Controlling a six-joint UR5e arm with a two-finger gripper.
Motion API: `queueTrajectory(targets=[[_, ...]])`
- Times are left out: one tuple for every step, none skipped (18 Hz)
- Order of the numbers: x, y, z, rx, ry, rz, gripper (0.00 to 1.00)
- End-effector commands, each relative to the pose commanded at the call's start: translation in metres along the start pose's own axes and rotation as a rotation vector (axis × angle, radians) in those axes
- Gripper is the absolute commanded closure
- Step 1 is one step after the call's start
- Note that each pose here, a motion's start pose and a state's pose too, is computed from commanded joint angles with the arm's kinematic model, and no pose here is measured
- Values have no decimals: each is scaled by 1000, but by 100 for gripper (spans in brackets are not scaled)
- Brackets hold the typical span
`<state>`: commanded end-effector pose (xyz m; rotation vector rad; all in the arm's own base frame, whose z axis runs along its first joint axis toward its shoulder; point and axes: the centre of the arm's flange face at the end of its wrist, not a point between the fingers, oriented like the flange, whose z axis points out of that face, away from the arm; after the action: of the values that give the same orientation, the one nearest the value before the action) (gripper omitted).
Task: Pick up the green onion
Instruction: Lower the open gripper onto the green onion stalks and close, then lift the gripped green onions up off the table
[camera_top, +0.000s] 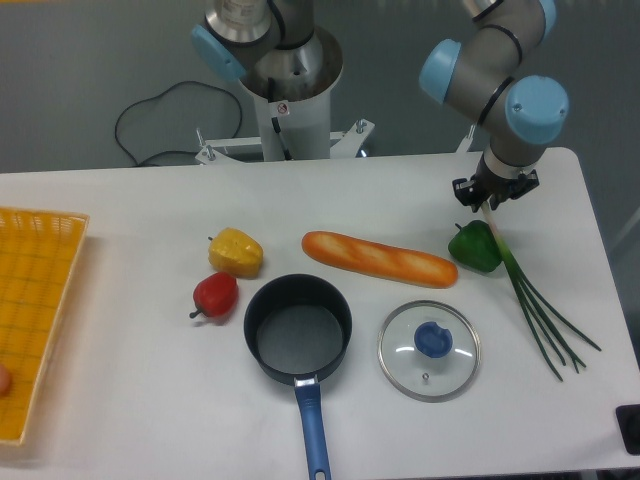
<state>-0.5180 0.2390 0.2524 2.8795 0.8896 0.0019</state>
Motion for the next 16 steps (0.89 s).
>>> queueTrajectory(targets=[[0,0,0,-1,-1,2,73],[0,0,0,-1,-1,2,76],[0,0,-1,0,-2,1,79],[0,0,-1,0,-2,0,82],[-1,0,-1,1,-3,0,86],[-1,0,-1,1,-3,1,90],[-2,0,-3,3,-5,1,92],[-2,0,-4,4,-6,2,93],[-3,-1,-5,7,-8,2,94],[-4,-1,-7,10,-11,0,94],[-5,0,-8,10,-13,-2,94],[-6,0,-10,10,-17,-4,94],[-6,0,-11,11,-19,-2,94],[-8,0,-14,14,-24,-5,95],[-10,0,-17,19,-28,-7,95],[-12,-1,-21,24,-33,-9,96]])
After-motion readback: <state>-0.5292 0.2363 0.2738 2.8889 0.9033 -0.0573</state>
